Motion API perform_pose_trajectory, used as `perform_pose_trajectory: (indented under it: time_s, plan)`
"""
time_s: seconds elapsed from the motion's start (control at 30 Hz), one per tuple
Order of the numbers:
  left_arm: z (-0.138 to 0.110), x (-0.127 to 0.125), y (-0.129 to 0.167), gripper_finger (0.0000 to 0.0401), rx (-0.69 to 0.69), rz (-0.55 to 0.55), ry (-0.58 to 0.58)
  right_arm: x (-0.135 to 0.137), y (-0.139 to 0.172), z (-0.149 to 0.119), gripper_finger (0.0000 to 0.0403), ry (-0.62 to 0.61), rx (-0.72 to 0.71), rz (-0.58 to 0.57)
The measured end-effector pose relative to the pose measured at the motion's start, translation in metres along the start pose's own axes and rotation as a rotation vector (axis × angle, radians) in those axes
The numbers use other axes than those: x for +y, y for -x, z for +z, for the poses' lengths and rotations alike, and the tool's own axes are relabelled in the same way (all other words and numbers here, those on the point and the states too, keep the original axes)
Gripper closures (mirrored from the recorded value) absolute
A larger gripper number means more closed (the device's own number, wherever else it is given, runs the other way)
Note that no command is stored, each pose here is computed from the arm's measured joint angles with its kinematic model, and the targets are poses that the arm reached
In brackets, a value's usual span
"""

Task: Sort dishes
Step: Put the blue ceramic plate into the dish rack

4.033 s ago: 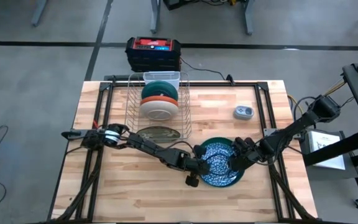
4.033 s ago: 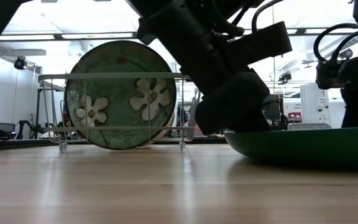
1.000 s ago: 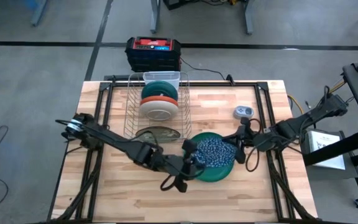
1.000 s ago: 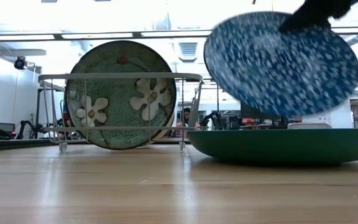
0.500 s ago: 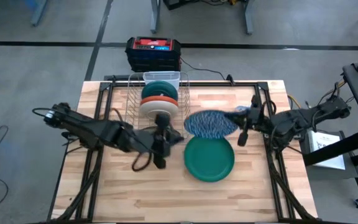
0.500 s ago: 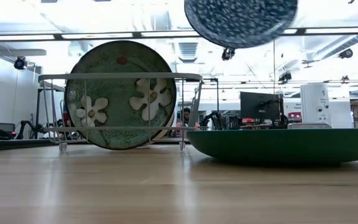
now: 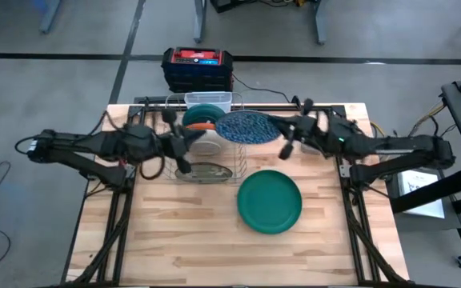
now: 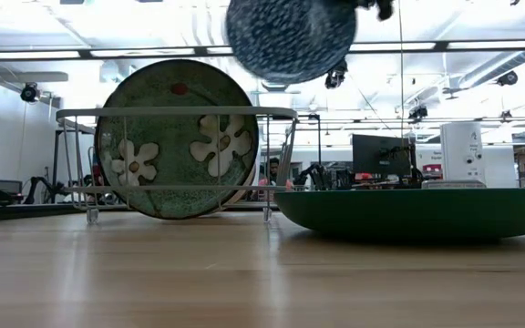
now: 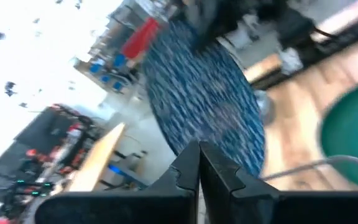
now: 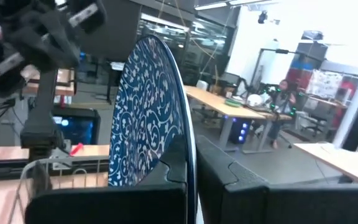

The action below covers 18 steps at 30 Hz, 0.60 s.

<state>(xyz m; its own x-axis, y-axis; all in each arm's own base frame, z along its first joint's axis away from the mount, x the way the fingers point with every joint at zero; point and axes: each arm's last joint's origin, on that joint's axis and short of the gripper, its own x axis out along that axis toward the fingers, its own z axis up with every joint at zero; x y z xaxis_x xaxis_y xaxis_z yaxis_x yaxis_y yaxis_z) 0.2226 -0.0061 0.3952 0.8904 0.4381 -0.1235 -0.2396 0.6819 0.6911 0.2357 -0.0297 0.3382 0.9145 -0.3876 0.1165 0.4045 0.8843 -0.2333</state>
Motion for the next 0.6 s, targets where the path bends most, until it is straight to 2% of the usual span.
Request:
perform_pose_trajectory:
  time_s: [0.13,0.27,0.37,0.6]
  plan:
    - [-0.014,0.008,0.006,0.0401,-0.01,0.034,0.013,0.002,-0.026,-0.019,0.0403,0.012,-0.017,0.044]
    - [-0.016,0.012,0.011,0.0401,-0.019,0.049,0.025,0.003,-0.043,-0.037,0.0403,0.026,-0.011,0.066]
    - [-0.017,0.015,0.013,0.0401,-0.014,0.067,0.032,0.003,-0.05,-0.04,0.0403,0.023,-0.023,0.064]
    - [-0.016,0.019,0.016,0.0401,0.033,0.14,0.072,0.008,-0.054,-0.04,0.0403,-0.035,-0.057,0.149]
